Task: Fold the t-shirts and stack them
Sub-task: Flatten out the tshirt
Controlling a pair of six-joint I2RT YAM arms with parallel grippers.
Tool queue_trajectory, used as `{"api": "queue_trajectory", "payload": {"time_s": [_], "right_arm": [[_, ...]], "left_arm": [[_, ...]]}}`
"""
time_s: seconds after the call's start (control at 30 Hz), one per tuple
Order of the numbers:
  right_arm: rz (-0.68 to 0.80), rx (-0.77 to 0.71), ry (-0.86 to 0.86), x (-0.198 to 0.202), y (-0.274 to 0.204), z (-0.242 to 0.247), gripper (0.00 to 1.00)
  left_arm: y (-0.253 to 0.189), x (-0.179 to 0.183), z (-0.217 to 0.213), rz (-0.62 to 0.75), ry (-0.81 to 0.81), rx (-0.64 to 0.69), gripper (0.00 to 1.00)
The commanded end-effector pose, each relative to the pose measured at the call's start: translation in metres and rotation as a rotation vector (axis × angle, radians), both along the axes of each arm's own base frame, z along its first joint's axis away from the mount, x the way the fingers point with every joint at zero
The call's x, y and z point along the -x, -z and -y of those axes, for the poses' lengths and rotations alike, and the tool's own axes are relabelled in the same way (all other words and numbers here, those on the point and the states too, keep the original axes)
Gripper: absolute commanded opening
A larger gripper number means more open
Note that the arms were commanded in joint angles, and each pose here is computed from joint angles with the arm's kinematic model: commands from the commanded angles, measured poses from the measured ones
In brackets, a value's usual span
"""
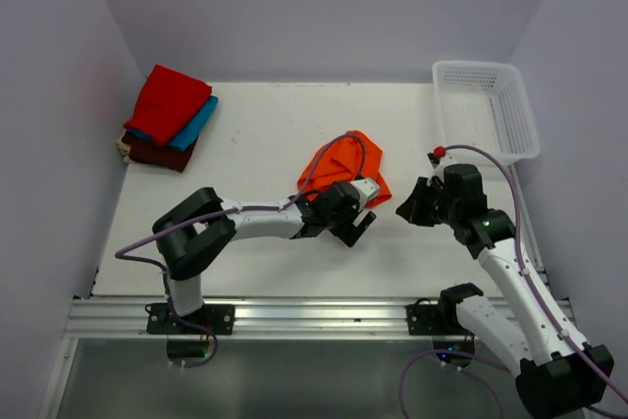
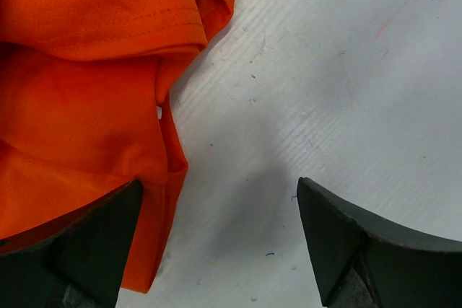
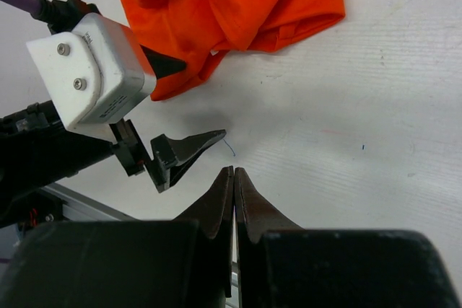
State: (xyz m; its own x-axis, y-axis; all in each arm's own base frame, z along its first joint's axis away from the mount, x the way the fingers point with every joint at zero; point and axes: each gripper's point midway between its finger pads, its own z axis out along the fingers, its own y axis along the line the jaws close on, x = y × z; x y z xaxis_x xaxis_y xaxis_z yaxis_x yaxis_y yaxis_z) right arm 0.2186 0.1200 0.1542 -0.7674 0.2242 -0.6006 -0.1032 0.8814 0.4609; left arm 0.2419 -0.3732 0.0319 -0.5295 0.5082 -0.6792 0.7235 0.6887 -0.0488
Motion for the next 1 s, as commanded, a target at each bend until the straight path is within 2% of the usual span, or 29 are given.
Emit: {"api": "queue_trajectory", "payload": {"time_s": [0.0,0.17,0.27,0.37,0.4,0.47,0.5,0.57,0.6,0.73,0.83,0.93,0.97], "right_arm": [[0.027,0.0,-0.024,-0.004,-0.004,-0.003,0.0],[0.023,0.001,-0.027,-0.006,-0.003,-0.004,0.0],[0.021,-0.005,-0.03,-0.007,-0.002,-0.005,0.0],[0.019,-0.008,-0.03,-0.008,-0.002,-0.006,0.0],[0.016,-0.003,-0.028,-0.007,0.0,-0.005,0.0],[0.02,-0.001,-0.027,-0.006,-0.001,-0.004,0.0],[0.018,0.003,-0.025,-0.006,0.001,-0.004,0.0],[0.021,0.0,-0.022,-0.005,0.0,-0.003,0.0],[0.023,0.002,-0.02,-0.005,0.0,-0.003,0.0],[0.026,-0.001,-0.023,-0.005,-0.001,-0.003,0.0],[0.013,-0.005,-0.033,-0.006,0.005,-0.006,0.0],[-0.011,-0.013,-0.05,-0.006,0.014,-0.009,0.0],[-0.015,-0.02,-0.056,-0.006,0.015,-0.011,0.0]], "left_arm": [[-0.011,-0.024,0.015,0.089,-0.021,0.017,0.91],[-0.002,-0.037,0.008,0.126,-0.069,-0.039,0.91],[0.004,-0.045,0.005,0.149,-0.092,-0.081,0.85],[0.012,-0.047,0.002,0.142,-0.095,-0.111,0.67],[0.013,-0.046,0.003,0.136,-0.093,-0.108,0.54],[0.013,-0.041,0.004,0.117,-0.08,-0.099,0.39],[0.014,-0.037,0.003,0.108,-0.075,-0.1,0.24],[0.01,-0.032,0.001,0.097,-0.071,-0.087,0.03],[0.014,-0.027,-0.003,0.087,-0.069,-0.094,0.0],[0.008,-0.007,-0.011,0.049,-0.048,-0.092,0.0],[-0.022,0.013,-0.013,0.064,-0.037,-0.076,0.0],[-0.083,0.033,-0.018,0.132,-0.034,-0.039,0.0],[-0.093,0.041,-0.026,0.145,-0.032,-0.066,0.0]]}}
